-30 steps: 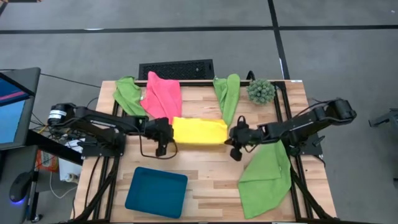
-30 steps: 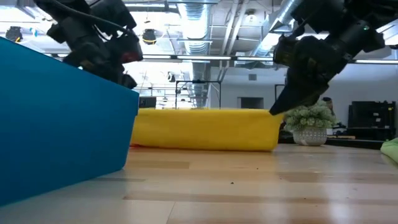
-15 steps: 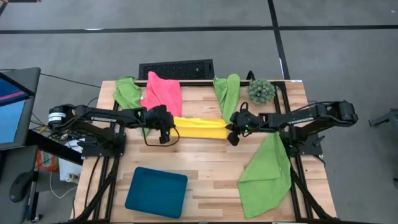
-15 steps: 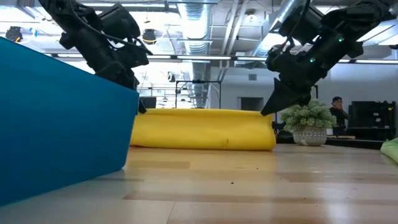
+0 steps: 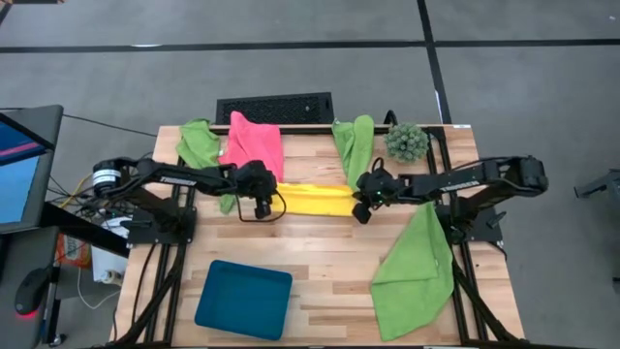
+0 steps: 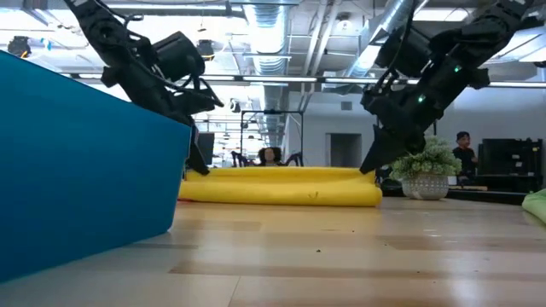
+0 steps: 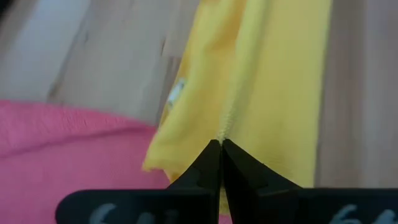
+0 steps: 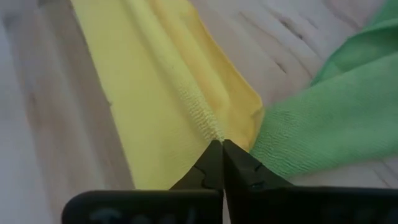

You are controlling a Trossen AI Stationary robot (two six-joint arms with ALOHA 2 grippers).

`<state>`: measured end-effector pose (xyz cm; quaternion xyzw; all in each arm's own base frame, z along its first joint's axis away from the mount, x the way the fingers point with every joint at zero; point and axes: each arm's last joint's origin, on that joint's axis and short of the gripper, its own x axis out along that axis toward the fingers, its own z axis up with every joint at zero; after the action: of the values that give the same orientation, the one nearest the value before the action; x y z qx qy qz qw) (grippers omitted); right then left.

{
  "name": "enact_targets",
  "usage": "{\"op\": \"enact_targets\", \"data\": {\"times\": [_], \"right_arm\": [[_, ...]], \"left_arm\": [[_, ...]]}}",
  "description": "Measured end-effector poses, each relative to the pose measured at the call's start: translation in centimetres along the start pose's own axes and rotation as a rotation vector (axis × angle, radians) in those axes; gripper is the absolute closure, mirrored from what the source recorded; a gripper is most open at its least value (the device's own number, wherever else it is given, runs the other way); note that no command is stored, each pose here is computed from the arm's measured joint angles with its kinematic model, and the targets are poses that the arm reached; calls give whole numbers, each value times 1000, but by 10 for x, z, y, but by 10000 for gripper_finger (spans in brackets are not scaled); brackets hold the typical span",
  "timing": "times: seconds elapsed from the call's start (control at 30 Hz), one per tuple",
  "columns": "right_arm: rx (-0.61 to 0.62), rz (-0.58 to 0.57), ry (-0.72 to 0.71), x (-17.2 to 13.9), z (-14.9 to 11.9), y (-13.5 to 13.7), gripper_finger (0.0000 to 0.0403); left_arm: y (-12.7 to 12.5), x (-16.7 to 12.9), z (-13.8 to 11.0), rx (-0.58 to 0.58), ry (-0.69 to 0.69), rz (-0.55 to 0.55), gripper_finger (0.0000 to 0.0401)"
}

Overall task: Fold microfiber towels
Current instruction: Fold the yellow microfiber towel

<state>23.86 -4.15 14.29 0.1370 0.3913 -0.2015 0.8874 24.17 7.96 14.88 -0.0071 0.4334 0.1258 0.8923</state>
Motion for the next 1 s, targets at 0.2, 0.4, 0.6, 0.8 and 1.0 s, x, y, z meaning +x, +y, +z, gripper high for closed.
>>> {"op": "enact_targets", "data": {"times": [0.2, 0.4, 0.6, 0.8, 1.0], "right_arm": [[0, -13, 8, 6, 1, 0, 373], [25, -56, 0, 7, 3, -6, 357], [43, -75, 7, 8, 4, -13, 309], [78, -65, -27, 5, 8, -13, 246], [22, 6, -247, -12, 28, -4, 224]], "left_arm": [[1, -1, 2, 4, -13, 33, 401], [3, -2, 3, -5, -22, 87, 396], [5, -2, 6, -9, -42, 121, 347], [6, -3, 7, -22, -44, 154, 286], [12, -28, 30, -88, -179, 176, 250]]}}
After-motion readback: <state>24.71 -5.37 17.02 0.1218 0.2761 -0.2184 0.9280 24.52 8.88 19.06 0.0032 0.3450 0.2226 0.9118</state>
